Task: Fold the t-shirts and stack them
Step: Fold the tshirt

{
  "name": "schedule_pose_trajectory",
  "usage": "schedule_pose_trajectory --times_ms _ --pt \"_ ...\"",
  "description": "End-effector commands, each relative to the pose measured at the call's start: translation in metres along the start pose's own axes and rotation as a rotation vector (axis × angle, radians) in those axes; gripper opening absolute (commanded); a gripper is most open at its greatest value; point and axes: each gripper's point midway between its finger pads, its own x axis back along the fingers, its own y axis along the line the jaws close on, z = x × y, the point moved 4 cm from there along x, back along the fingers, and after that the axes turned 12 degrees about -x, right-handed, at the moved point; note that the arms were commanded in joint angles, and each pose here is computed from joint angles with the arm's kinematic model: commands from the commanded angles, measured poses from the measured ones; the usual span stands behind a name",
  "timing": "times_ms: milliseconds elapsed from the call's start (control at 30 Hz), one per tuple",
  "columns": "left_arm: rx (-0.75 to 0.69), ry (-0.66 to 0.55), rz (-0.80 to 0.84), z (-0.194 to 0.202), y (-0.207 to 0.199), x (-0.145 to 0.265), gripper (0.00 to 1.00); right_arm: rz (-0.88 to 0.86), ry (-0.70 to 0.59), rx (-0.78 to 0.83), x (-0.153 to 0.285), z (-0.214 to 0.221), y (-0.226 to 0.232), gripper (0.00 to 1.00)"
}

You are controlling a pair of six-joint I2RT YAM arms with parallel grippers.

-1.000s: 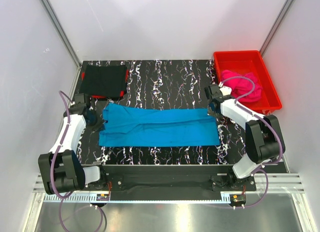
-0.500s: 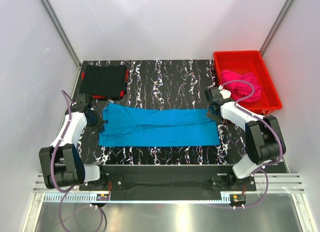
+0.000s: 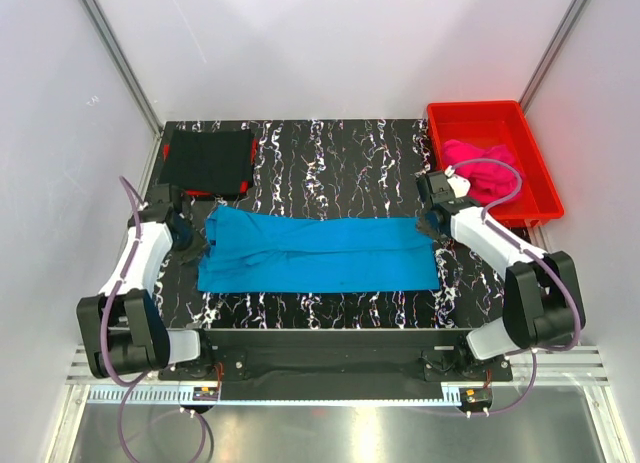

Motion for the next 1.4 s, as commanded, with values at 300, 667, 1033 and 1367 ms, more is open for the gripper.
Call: schedule_pose_trajectory --times_ms 300,667,1033,1367 --pt "-0.140 -0.184 0.420 -0.082 -0.076 0.025 0.52 0.068 0.048 -0.021 -0.043 0.032 -0.016 0.22" --pt "-0.248 -0.156 0.263 -0.125 -0.081 -0.021 0.53 -0.144 0.033 0.006 -0.023 0.002 0.035 0.24" --pt "-0.280 -0.146 0.284 -0.132 -0.091 -0.050 0.52 -0.077 0.069 0.030 -0.066 -0.007 0.045 0.22" --pt "-0.292 -0.114 0.308 -0.130 -0.102 -0.065 0.40 0.007 0.054 0.007 -0.076 -0.020 0.021 0.22"
